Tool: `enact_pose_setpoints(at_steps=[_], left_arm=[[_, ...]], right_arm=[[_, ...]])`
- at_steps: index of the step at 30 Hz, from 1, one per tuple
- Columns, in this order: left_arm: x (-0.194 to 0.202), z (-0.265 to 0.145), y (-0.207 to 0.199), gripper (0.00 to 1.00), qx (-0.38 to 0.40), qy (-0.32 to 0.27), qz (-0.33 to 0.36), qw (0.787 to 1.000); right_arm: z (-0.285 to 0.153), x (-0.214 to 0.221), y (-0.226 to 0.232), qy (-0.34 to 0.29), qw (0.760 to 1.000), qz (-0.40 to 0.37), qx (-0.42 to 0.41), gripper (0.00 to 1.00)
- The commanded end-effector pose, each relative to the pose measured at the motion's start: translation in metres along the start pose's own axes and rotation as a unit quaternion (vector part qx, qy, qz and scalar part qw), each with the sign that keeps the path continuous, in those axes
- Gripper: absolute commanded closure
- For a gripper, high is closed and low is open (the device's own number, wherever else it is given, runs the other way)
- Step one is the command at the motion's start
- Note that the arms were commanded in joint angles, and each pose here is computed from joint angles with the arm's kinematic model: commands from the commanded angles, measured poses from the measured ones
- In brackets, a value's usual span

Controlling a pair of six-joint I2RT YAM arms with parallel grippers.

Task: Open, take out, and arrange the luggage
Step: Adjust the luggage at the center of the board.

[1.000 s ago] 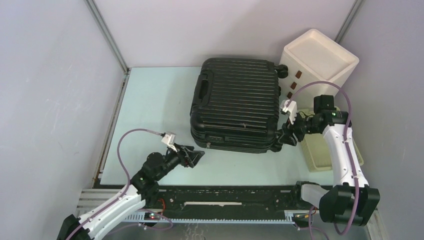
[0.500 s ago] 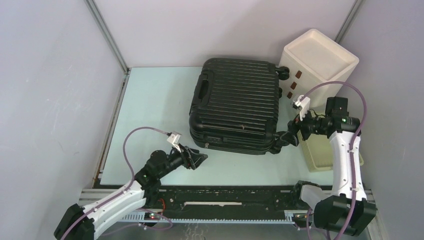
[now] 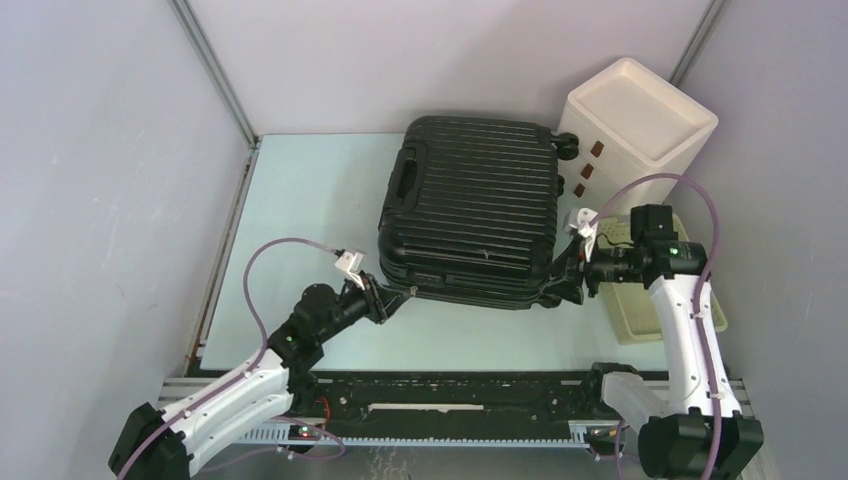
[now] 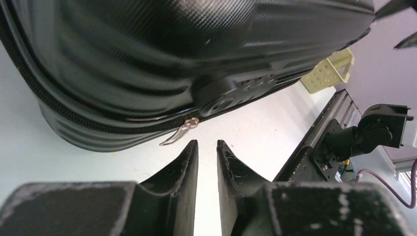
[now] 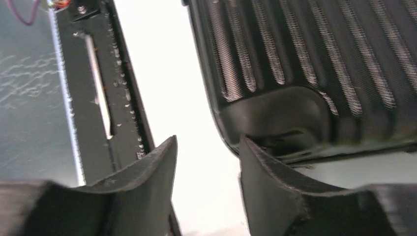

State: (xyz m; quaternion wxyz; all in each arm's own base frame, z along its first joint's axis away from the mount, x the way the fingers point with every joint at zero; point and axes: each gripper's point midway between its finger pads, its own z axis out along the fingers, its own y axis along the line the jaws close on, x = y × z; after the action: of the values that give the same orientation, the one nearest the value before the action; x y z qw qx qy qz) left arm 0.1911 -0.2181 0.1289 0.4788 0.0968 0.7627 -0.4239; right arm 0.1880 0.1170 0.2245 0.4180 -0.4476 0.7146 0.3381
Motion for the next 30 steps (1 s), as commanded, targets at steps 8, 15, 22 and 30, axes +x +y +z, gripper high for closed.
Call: enact_pose_setpoints(at_steps=[8,15,22,30], left_arm=[[-0.030,-0.004,-0.004,0.62,-0.007,-0.050,0.022,0.998],[-0.017,-0.004,0.006,0.41,-0.017,-0.046,0.012,0.999],[-0.007,0.000,0.000,0.31,0.010,-0.033,-0.004,0.999],[-0.009,0.011,-0.011,0.29,0.044,-0.040,-0.016,0.998]], right_arm=[[0.053,0.013,0.000,0.070,0.997,-0.021,-0.023,0.80],[0.049,0.013,-0.069,0.075,0.982,0.027,0.174,0.89],[0.049,0.018,-0.077,0.077,0.978,0.030,0.192,0.81],[0.057,0.018,-0.011,0.071,0.997,-0.020,0.012,0.69]])
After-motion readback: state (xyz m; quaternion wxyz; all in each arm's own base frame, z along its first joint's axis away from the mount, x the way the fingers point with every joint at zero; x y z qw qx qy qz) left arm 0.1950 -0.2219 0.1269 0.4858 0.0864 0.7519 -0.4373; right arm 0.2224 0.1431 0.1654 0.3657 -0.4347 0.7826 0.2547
